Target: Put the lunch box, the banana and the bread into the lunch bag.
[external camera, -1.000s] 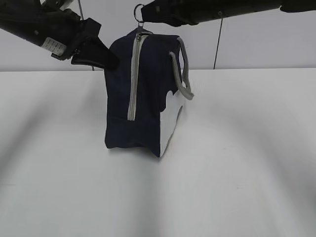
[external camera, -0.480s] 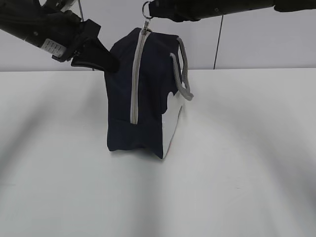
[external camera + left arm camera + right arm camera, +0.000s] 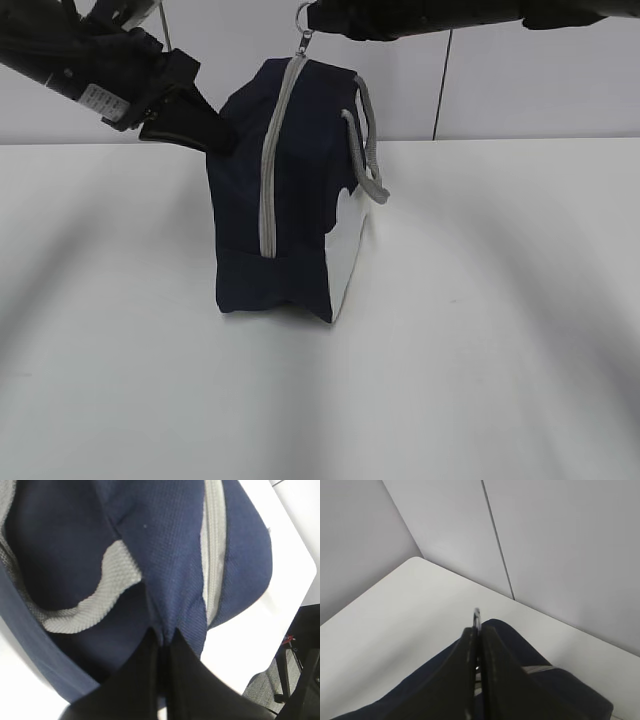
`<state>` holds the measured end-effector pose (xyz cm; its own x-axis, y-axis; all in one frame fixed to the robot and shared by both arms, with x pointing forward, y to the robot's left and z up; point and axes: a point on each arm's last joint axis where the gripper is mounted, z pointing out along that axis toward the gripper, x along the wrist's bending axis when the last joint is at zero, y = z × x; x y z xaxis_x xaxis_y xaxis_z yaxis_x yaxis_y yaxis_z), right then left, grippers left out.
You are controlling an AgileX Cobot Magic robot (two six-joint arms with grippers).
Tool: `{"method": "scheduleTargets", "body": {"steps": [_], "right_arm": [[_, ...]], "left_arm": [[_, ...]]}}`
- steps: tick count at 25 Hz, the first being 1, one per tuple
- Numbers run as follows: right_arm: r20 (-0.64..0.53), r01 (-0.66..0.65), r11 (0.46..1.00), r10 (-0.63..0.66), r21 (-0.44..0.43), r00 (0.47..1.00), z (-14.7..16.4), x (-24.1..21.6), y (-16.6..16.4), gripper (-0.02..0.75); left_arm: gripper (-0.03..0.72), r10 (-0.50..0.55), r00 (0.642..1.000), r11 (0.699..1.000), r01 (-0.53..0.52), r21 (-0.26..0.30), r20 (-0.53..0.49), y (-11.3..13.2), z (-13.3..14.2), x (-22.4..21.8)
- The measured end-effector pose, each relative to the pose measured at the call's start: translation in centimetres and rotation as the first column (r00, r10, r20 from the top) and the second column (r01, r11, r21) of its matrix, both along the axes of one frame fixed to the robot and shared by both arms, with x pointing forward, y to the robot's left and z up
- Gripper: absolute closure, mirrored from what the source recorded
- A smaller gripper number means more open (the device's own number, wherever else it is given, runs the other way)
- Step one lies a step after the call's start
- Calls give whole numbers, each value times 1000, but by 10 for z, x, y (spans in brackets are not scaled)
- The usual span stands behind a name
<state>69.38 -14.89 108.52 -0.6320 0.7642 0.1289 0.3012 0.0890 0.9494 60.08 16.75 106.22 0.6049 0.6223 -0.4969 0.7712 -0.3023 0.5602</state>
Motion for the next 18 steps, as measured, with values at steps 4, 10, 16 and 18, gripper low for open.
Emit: {"method": "scheduleTargets", "body": {"steps": [4,10,16,18], "right_arm": [[-26,-13,999,13,35,1000,-9,20,-6,754],[-42,-63,994,67,89,997,-26,55,-13,754],[-68,-70,989,79,131,995,-54,90,-14,754],[-66,-68,987,78,148,995,-62,98,-13,754]], "left_arm": [[686,-7,1000,1000,7,2,-2,0,0,-1],[686,-23,1000,1000,23,8,1,0,0,-1],[686,-30,1000,999,30,9,1,0,-1,-2],[686,-37,999,999,37,9,-5,0,-1,-3]]}}
